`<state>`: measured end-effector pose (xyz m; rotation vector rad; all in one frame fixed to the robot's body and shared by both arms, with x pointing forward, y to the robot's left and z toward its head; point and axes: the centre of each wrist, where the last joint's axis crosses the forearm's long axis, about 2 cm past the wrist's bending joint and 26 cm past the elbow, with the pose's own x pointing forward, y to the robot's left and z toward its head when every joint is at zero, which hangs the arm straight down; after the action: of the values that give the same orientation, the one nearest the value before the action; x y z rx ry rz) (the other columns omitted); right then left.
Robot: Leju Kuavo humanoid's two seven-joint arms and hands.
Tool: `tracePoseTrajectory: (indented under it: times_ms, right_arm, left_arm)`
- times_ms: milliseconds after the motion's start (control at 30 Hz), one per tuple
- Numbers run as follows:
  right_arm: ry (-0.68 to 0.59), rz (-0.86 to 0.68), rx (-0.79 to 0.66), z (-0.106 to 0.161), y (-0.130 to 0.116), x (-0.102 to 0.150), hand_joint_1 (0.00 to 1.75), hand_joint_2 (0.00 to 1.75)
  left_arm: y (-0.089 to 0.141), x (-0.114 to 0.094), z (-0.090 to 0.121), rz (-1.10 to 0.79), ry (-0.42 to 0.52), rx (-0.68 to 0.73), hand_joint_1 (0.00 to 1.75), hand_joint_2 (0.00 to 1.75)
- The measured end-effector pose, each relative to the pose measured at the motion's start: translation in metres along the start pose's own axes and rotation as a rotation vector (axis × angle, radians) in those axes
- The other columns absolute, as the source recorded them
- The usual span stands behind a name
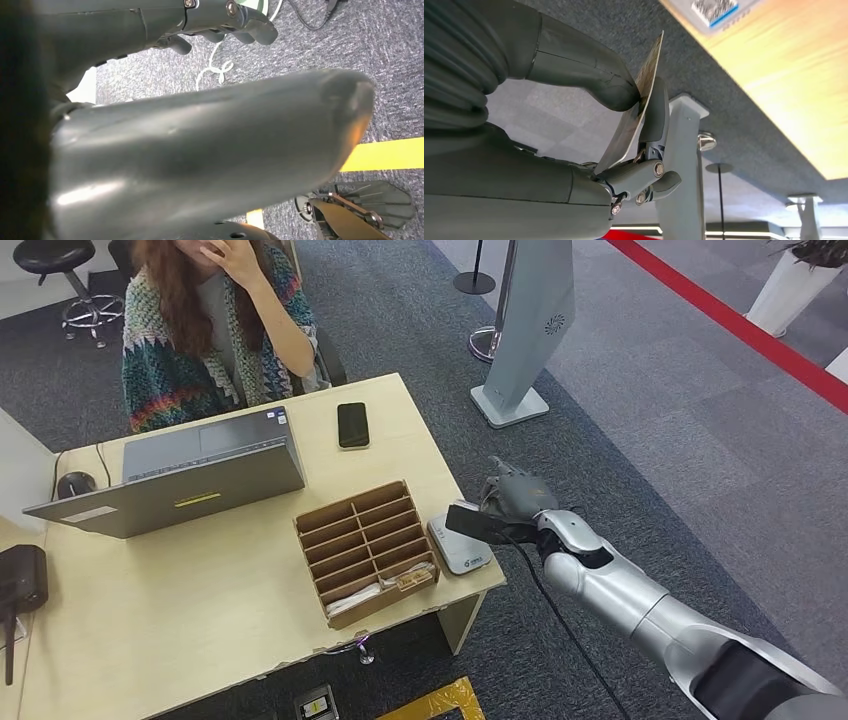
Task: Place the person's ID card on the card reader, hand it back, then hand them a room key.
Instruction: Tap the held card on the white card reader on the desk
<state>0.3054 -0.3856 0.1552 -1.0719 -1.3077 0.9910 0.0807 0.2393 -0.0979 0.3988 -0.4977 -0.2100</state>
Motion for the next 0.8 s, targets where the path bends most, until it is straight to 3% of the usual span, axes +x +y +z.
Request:
tracePoseTrajectory:
  times_ms: [800]
  right_arm:
    - [-0.018, -0.081, 0.092, 0.011, 0.028, 0.014, 1.75, 1.75]
  left_arm:
    - [0.0, 0.002, -0.001, 0.007, 0.001, 0.01, 0.0, 0.0]
